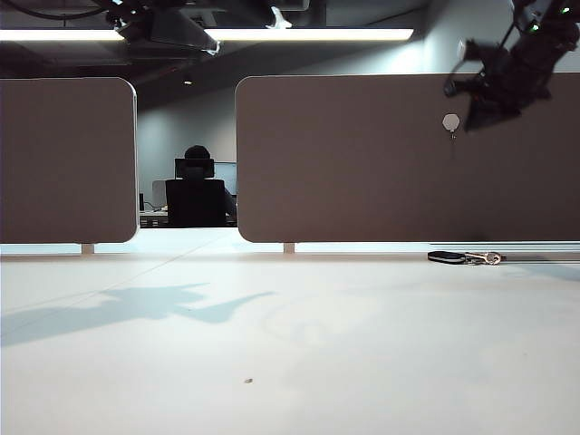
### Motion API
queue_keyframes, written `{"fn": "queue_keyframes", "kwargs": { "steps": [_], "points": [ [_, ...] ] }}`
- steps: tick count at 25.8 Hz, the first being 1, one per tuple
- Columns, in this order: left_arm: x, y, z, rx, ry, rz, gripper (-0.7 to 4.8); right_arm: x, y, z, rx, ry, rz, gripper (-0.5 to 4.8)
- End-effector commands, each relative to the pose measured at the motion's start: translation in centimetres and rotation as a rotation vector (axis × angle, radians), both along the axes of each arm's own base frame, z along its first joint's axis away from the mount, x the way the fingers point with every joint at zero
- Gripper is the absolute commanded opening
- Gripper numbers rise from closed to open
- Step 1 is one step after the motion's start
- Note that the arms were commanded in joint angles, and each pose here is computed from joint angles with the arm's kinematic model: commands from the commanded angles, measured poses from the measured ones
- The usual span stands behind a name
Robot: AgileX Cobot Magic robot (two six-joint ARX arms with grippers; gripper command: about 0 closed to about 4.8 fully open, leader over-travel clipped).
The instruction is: Hang the bunch of keys on the hook.
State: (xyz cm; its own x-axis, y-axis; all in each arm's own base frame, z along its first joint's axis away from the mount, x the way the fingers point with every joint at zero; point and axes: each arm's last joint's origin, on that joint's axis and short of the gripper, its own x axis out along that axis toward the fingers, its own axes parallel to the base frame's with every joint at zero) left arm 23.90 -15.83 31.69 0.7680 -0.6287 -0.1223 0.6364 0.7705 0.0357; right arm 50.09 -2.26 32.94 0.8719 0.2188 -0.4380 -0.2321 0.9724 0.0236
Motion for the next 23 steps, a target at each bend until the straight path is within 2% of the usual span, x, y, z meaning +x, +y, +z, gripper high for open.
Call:
{"fn": "queue_keyframes", "kwargs": {
  "steps": [1,3,4,15,22,23],
  "points": [
    [-0.1,-0.1,0.1,0.001,-0.002,-0.01,4.79,0.1,-0.4,-2.5,-0.046,0.132,0.013,1.85],
    [-0.1,-0.1,0.0,0.005,0.005,-0.011,4.79,0.4,-0.4,-3.7,-0.043,0.156,0.013,2.69],
    [-0.1,-0.1,-0.1,0.008,0.01,-0.011,4.79,0.6,-0.4,-4.5,-0.042,0.175,0.01,2.83],
    [-0.2,0.0,-1.1,0.069,0.103,-0.01,4.79,2.8,-0.7,-12.2,-0.061,0.331,-0.023,2.73],
    [-0.3,0.0,-1.3,0.083,0.122,-0.004,4.79,3.3,-0.7,-14.5,-0.068,0.37,-0.032,2.71],
    [-0.3,0.0,-1.3,0.083,0.122,-0.002,4.79,3.3,-0.7,-14.6,-0.073,0.373,-0.038,2.57]
  ]
}}
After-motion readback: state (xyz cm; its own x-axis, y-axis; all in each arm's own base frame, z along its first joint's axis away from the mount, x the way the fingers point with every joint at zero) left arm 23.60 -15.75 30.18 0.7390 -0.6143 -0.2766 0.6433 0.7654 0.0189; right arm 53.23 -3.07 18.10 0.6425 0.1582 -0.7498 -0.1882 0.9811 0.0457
